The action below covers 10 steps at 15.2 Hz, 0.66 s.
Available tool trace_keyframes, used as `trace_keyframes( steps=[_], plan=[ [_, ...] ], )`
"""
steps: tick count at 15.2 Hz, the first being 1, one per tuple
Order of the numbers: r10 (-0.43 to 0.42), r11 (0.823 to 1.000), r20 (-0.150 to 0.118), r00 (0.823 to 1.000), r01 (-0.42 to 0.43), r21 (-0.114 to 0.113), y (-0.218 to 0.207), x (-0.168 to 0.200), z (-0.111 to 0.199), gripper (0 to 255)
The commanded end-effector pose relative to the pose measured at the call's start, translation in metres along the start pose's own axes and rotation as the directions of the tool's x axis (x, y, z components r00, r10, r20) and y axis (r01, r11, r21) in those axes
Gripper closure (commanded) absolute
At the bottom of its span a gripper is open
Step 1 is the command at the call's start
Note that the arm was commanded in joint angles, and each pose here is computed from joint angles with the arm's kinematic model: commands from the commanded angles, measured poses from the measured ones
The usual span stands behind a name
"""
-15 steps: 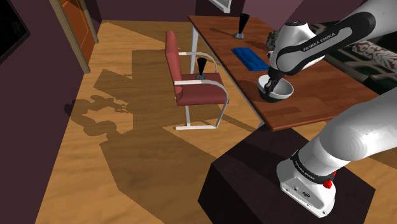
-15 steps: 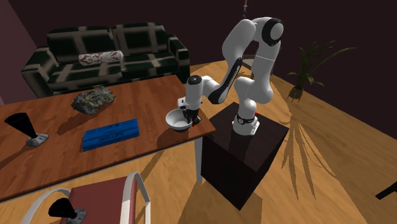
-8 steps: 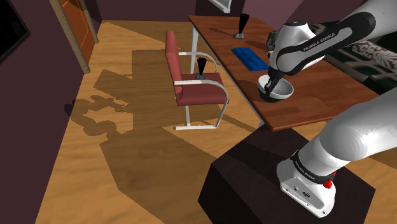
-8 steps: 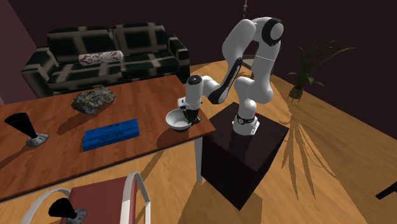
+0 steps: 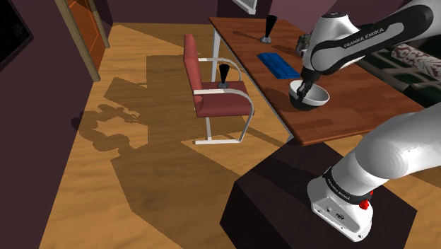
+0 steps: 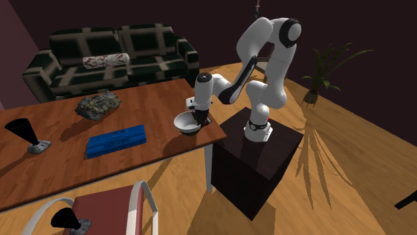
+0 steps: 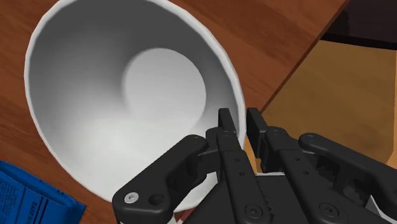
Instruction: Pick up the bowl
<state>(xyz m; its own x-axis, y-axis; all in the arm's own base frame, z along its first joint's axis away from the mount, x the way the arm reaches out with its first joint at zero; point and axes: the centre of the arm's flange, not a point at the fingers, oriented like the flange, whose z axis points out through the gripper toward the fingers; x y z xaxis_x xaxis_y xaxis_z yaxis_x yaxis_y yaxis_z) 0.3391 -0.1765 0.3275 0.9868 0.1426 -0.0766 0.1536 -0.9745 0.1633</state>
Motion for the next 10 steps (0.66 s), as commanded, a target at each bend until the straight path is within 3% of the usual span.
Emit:
trace_keyframes(
  steps=[1, 10],
  plan=[
    [0.000, 1.000, 0.000, 1.000, 0.000, 0.000, 0.001, 0.000, -0.011, 255],
    [0.000, 1.000, 0.000, 1.000, 0.000, 0.000, 0.007, -0.003, -0.048, 255]
  ],
)
